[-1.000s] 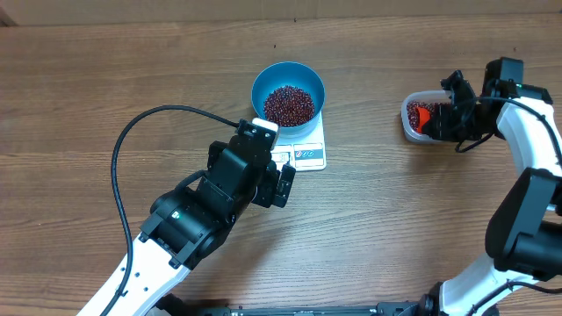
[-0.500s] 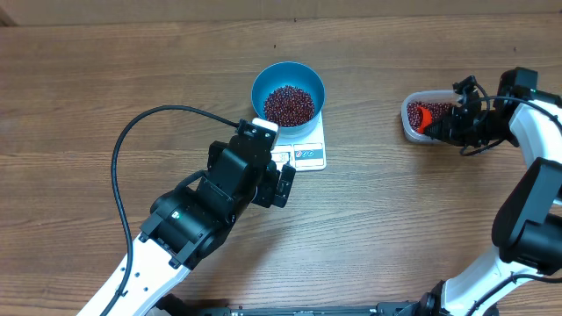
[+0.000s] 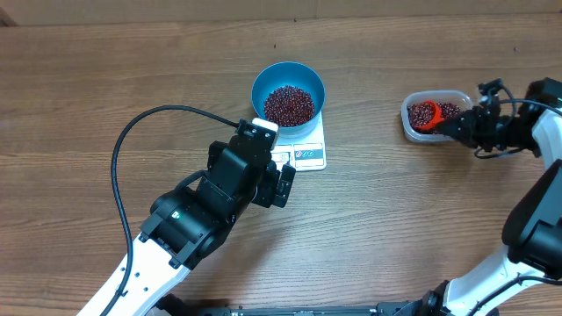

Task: Scoop item into bowl and weigh 150g on scale
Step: 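Lift the filled red scoop out of the bean tub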

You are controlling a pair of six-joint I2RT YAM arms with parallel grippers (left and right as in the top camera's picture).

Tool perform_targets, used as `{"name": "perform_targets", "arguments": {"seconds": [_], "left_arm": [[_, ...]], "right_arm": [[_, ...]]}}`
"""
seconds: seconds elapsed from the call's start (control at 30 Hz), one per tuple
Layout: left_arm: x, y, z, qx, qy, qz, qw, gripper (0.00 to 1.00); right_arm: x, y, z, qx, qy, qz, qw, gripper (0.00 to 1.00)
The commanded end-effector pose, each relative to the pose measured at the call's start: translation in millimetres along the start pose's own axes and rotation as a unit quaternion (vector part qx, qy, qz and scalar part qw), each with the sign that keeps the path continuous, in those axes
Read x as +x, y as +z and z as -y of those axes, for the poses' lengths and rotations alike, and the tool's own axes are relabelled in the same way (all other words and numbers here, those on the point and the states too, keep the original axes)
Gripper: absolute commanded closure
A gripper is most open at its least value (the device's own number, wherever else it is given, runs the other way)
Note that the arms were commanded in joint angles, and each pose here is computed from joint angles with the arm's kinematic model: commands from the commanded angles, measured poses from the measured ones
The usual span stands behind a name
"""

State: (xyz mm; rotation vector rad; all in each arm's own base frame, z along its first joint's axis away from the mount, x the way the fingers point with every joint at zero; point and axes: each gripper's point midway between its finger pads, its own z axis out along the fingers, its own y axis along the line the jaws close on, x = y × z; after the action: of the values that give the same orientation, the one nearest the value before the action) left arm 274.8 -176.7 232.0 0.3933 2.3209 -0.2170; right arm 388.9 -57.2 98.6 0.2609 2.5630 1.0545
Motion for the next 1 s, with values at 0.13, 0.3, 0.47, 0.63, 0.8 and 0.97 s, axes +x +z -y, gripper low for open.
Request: {"name": "perform_targets", "arguments": {"seconds": [0.13, 0.3, 0.47, 0.63, 0.8, 0.97], "left_arm": [[-1.2, 1.6, -3.7, -0.008, -0.009, 0.001, 1.0, 0.0], [-1.2, 1.6, -3.7, -0.008, -0.009, 0.001, 1.0, 0.0], [-1.2, 1.6, -3.7, -0.008, -0.009, 0.001, 1.0, 0.0], [-1.2, 1.6, -3.7, -0.008, -0.009, 0.001, 1.0, 0.0], [-1.2, 1.6, -3.7, -0.008, -0.009, 0.001, 1.0, 0.01], [-1.2, 1.6, -3.7, -0.008, -0.009, 0.001, 1.0, 0.01]], "right_arm": [[-8.2, -16.0, -5.9, -0.054, 0.019, 0.032, 0.998, 0.96], [-5.4, -19.7, -3.9, -0.056, 0.032, 0.031, 0.997, 0.96], [-4.4, -20.5, -10.4, -0.074, 0.036, 0.031, 0.996, 0.96], [-4.7, -22.5, -21.4, -0.105, 0.043, 0.034, 0.993, 0.96], [-4.4, -25.6, -34.1, -0.141, 0.045, 0.038, 0.988, 0.96], [2.0, -30.9, -51.9, -0.186, 0.032, 0.038, 0.981, 0.96]]}}
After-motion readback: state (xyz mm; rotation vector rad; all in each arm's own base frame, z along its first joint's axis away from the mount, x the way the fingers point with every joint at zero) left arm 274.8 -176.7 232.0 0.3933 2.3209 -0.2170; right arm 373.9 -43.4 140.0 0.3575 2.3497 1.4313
